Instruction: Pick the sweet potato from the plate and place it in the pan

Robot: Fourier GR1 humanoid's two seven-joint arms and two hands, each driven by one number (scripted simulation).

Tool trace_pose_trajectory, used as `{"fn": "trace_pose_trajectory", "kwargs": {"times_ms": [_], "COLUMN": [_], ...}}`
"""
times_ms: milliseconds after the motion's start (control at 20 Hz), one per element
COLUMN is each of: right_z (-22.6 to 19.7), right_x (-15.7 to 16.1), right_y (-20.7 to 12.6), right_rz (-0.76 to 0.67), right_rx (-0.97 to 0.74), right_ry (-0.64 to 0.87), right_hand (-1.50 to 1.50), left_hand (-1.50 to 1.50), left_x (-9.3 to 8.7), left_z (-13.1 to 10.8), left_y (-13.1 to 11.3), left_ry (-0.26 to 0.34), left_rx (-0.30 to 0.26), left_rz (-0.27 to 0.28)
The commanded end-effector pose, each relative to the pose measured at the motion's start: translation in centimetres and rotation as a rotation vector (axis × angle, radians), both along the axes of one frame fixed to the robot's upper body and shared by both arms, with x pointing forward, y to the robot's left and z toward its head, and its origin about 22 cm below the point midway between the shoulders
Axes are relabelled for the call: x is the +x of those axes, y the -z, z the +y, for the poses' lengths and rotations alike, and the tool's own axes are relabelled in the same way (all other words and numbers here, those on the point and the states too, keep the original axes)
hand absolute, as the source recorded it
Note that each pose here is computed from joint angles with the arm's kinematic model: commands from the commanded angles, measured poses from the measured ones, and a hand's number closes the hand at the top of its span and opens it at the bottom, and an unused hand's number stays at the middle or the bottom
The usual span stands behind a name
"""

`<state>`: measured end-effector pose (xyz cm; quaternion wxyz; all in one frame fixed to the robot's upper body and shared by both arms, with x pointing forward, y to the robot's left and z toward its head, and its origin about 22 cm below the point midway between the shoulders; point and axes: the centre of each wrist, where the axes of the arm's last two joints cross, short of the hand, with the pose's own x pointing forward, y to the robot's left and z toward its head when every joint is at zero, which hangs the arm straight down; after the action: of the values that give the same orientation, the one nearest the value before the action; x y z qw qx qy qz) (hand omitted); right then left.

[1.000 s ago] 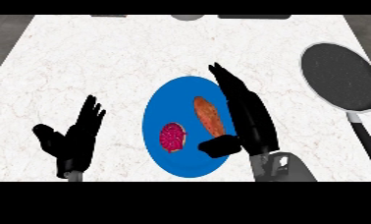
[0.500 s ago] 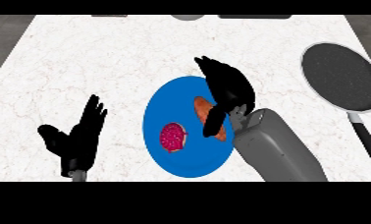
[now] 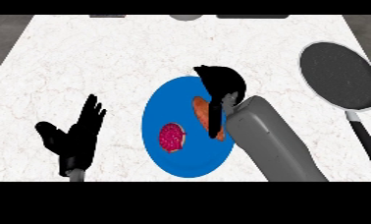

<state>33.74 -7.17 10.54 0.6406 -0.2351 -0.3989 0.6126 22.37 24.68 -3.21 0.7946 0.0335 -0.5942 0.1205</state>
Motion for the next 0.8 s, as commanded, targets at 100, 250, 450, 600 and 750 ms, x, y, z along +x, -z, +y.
{"fn": "trace_pose_trajectory", "kwargs": {"times_ms": [100, 250, 450, 600, 750], "right_z": [-1.2, -0.1, 0.0, -1.3, 0.4], "right_x": [-0.5, -0.4, -0.7, -1.4, -0.6], "right_y": [0.6, 0.4, 3.3, 2.1, 3.9], "right_rz": [0.094, 0.031, 0.013, -0.010, -0.043], "right_rx": [-0.014, -0.017, 0.062, 0.051, 0.047], "right_ry": [-0.021, -0.023, -0.009, -0.008, -0.001], "right_hand": [-1.50, -1.50, -1.50, -1.50, -1.50], "left_hand": [0.00, 0.00, 0.00, 0.00, 0.00], "left_x": [-1.8, 0.2, 0.7, -0.3, -1.1], "left_z": [-0.8, 0.7, 0.6, -1.7, -0.6], "left_y": [1.7, 0.2, 0.0, 1.3, 0.5], "left_ry": [-0.003, 0.004, 0.000, 0.004, 0.018], "left_rx": [0.000, -0.010, -0.007, -0.025, -0.019], "left_rz": [0.058, 0.035, 0.043, 0.055, 0.039]}}
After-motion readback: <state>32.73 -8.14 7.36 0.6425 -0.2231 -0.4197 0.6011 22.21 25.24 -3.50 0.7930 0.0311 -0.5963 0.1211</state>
